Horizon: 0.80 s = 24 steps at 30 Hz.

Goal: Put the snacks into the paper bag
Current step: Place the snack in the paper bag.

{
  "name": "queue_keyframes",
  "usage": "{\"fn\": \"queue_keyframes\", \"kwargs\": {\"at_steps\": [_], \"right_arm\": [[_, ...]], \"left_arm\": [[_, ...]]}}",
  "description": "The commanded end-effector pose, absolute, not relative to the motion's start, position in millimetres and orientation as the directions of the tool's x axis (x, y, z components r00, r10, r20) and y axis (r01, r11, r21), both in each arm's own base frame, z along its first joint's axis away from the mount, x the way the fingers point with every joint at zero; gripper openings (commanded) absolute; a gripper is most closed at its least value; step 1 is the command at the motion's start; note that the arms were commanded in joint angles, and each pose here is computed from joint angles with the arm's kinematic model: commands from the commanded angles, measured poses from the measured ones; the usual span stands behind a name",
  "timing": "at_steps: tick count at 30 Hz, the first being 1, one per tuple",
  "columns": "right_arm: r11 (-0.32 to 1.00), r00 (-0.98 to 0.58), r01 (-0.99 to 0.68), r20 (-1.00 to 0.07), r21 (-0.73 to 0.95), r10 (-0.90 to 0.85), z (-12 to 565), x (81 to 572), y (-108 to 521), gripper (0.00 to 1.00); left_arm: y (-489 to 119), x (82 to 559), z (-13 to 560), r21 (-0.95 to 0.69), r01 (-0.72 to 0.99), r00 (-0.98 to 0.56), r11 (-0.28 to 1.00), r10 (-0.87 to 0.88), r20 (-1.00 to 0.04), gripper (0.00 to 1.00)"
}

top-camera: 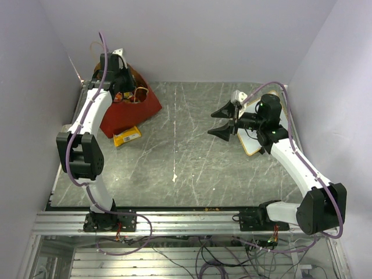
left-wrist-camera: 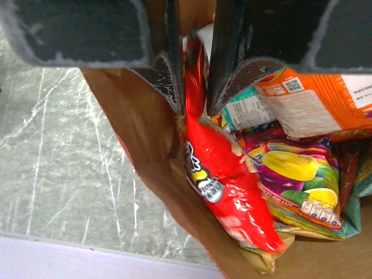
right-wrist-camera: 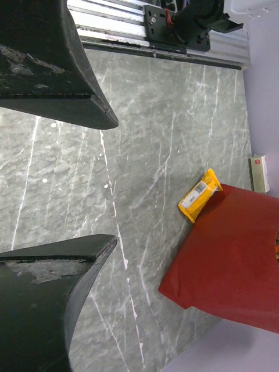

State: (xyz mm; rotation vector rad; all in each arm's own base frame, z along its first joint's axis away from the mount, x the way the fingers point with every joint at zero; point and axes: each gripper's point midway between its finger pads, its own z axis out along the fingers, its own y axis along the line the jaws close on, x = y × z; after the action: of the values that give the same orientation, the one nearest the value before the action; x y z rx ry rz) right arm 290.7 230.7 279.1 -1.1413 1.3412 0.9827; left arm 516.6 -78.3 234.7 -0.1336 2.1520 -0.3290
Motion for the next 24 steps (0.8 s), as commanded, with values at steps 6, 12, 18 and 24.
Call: {"fn": "queue_keyframes", "kwargs": {"at_steps": [6,12,18,24], "right_arm": [[0.244,0.065,-0.966,-0.994,-0.086,-0.092,290,296,223,0.82],[0.24,0.06,-0.968,-0.994,-0.08,-0.091,288,296,223,0.85],[0.231,0.043,-0.971,-0.995,-0.064,-0.093,285,296,224,0.86],[0.226,0.035,-0.973,-0.995,-0.055,-0.09,285,296,225,0.88]], "left_arm": [[-87,518,280,-0.283,0.138,-0.498,0.949,-0.181,-0.848,0.63],[-79,504,302,-0.22,0.161,-0.462,0.962,-0.123,-0.878,0.86],[-60,483,332,-0.096,0.163,-0.385,0.982,-0.026,-0.923,0.96],[-42,453,348,0.076,0.174,-0.34,0.982,0.133,-0.931,0.98]]}}
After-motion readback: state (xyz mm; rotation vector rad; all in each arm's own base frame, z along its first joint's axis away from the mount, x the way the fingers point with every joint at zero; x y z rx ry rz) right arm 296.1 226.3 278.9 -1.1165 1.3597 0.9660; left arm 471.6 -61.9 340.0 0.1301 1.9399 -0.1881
